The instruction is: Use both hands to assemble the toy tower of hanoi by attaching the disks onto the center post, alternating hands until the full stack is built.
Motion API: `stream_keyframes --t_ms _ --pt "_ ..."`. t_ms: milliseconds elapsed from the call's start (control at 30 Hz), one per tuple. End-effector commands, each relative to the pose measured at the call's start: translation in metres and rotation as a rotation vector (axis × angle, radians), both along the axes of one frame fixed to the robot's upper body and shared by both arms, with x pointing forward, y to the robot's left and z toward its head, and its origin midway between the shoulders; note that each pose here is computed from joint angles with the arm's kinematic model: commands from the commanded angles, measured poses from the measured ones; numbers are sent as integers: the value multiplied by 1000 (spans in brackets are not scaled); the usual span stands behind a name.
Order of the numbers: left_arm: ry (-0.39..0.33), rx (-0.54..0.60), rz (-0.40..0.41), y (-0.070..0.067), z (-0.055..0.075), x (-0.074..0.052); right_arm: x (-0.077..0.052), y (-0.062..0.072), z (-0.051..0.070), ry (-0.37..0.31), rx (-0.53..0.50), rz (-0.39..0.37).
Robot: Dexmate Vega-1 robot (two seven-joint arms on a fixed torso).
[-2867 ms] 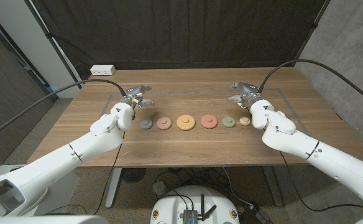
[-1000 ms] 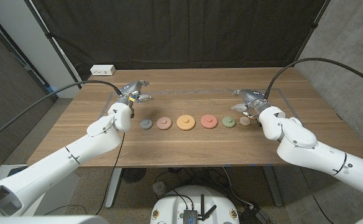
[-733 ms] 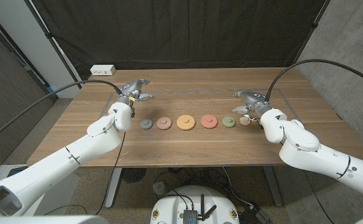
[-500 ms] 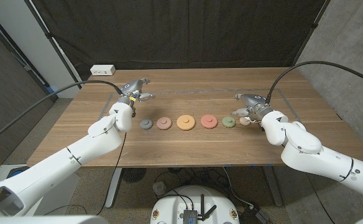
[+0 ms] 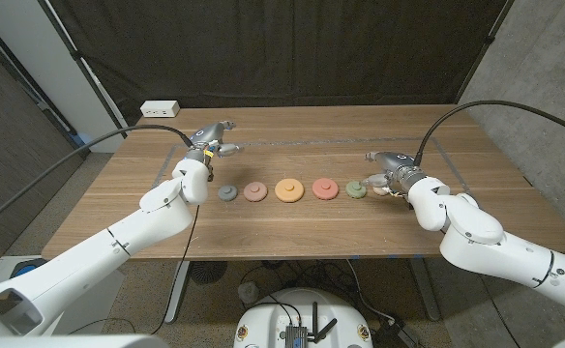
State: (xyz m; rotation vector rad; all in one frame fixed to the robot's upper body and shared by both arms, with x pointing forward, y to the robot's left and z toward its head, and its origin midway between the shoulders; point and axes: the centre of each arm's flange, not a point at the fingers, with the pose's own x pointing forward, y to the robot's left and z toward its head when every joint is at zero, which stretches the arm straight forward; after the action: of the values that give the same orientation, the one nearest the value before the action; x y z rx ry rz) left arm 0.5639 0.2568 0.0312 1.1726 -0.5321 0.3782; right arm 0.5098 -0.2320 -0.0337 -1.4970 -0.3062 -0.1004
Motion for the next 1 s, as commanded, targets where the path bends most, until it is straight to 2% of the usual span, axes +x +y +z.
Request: stream_keyframes --t_ms 33,533,1000 --pt "2 3 -7 1 0 1 -2 10 -3 20 -19 8" --pt "-2 -6 -5 6 -2 -2 -4 26 3 24 -50 25" --pt "9 -24 -23 8 -9 -3 -4 55 4 46 -76 61"
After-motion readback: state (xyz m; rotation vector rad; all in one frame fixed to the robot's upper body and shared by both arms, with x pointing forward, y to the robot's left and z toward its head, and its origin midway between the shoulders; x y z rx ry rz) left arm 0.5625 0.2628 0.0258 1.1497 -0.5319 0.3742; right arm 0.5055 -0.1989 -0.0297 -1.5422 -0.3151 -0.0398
